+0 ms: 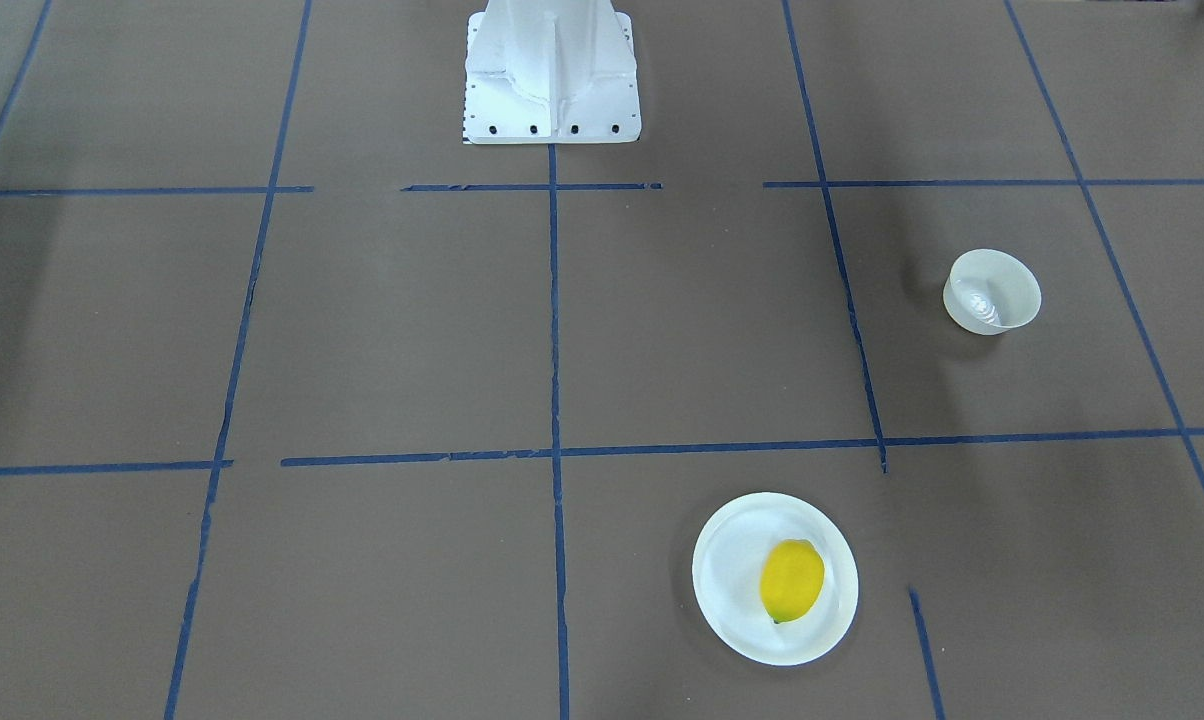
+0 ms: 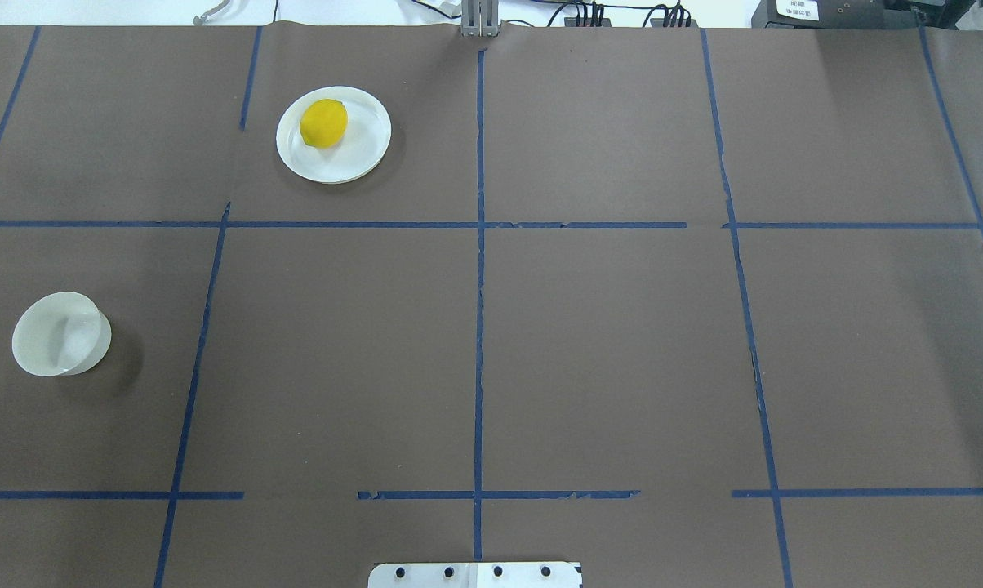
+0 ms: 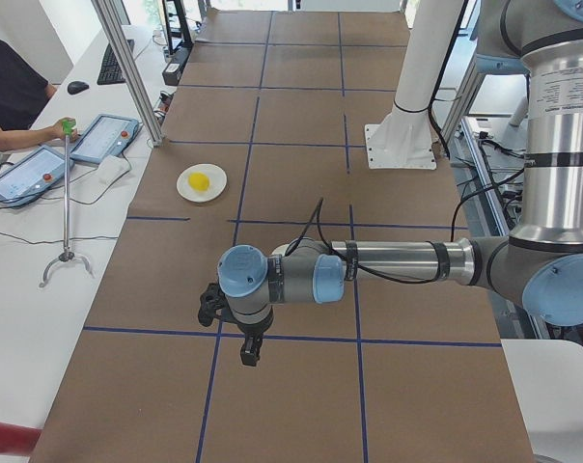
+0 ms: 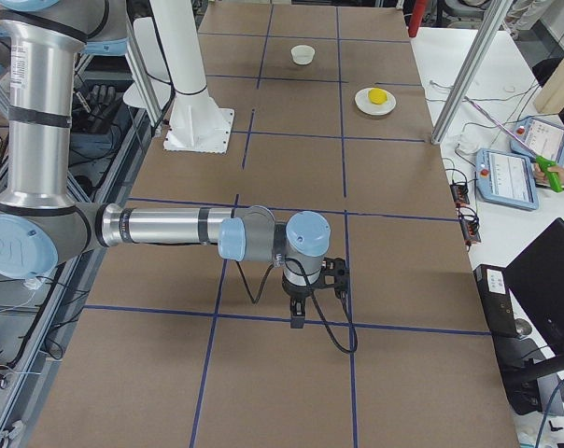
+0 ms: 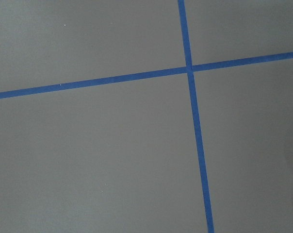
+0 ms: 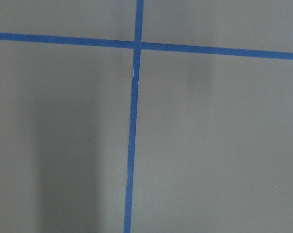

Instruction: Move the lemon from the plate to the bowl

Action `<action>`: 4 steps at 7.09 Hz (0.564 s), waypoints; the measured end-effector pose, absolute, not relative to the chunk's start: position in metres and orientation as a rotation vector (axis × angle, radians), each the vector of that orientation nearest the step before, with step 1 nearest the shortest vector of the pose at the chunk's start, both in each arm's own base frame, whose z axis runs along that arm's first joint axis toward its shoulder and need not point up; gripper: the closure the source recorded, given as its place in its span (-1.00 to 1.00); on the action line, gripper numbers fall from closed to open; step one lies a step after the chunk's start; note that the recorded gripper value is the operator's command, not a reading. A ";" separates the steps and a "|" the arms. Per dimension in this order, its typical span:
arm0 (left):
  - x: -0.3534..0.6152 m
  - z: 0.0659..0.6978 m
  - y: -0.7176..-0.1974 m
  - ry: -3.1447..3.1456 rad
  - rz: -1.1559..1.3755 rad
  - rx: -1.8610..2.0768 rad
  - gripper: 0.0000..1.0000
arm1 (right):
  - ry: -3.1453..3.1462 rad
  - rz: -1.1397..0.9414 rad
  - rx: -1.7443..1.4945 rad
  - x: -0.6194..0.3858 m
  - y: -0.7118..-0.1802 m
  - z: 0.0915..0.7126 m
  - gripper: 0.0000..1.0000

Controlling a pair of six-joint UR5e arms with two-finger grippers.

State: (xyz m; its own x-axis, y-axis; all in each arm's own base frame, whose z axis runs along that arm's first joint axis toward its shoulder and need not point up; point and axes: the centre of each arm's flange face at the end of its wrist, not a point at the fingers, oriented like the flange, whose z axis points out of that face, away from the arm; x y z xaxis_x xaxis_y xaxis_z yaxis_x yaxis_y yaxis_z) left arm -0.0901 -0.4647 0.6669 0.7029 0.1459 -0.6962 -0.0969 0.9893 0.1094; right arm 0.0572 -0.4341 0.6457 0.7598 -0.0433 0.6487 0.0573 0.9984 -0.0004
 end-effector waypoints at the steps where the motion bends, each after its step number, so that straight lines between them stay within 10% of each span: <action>1: -0.090 0.666 -0.467 0.780 0.138 0.071 -1.00 | -0.706 -0.055 -0.021 0.057 -0.434 0.646 -1.00; 4: -0.083 0.622 -0.508 0.772 0.187 0.153 -1.00 | -0.706 -0.055 -0.021 0.057 -0.434 0.646 -1.00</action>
State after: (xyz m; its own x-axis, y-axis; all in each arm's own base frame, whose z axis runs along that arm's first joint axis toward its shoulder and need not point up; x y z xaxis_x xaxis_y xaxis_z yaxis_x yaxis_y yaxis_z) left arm -0.0831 -0.5081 0.6222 0.7016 0.2229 -0.6768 -0.1108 0.9724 0.2054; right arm 0.0572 -0.4341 0.6457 0.7598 -0.0434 0.6487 0.0573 0.9984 -0.0003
